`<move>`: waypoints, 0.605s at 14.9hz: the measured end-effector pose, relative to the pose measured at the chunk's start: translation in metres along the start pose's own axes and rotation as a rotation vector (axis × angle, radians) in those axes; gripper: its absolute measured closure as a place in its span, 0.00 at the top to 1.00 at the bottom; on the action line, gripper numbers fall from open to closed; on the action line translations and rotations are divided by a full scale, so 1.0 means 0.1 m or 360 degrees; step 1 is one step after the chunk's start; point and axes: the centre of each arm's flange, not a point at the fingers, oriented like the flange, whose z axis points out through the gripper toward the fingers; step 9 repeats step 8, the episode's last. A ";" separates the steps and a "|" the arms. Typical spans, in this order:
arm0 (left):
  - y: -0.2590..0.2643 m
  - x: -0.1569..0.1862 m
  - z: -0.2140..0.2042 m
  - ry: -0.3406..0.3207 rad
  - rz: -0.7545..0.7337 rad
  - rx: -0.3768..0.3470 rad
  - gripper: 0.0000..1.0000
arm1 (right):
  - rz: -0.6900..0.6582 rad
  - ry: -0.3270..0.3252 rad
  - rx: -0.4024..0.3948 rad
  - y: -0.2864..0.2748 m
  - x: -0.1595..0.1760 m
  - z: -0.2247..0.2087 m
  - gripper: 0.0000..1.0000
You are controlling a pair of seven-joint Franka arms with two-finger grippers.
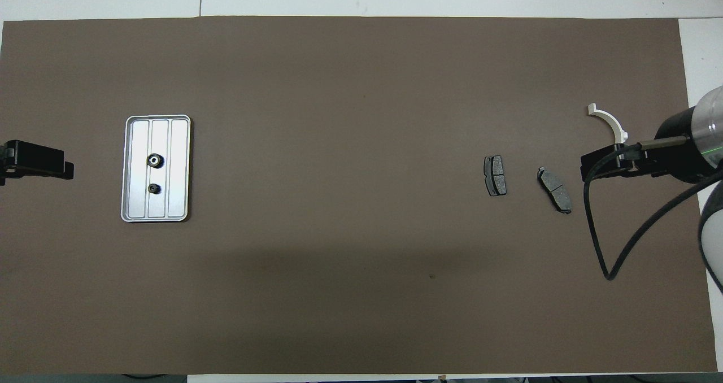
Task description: Pick bearing gear from pile to tray
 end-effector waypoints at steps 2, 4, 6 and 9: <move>0.03 0.00 0.00 0.0000 0.0008 0.0000 1.00 | 0.0000 0.0000 0.0000 0.00 0.00 0.00 1.00; 0.03 0.00 0.00 0.0001 0.0011 0.0000 1.00 | 0.0002 0.0000 0.0000 0.01 0.00 0.00 1.00; 0.03 0.00 0.00 0.0001 0.0033 0.0000 1.00 | 0.0003 0.0000 0.0000 0.01 0.00 0.00 1.00; 0.03 0.00 0.00 0.0001 0.0052 0.0000 1.00 | 0.0003 0.0000 0.0000 0.01 0.00 0.00 1.00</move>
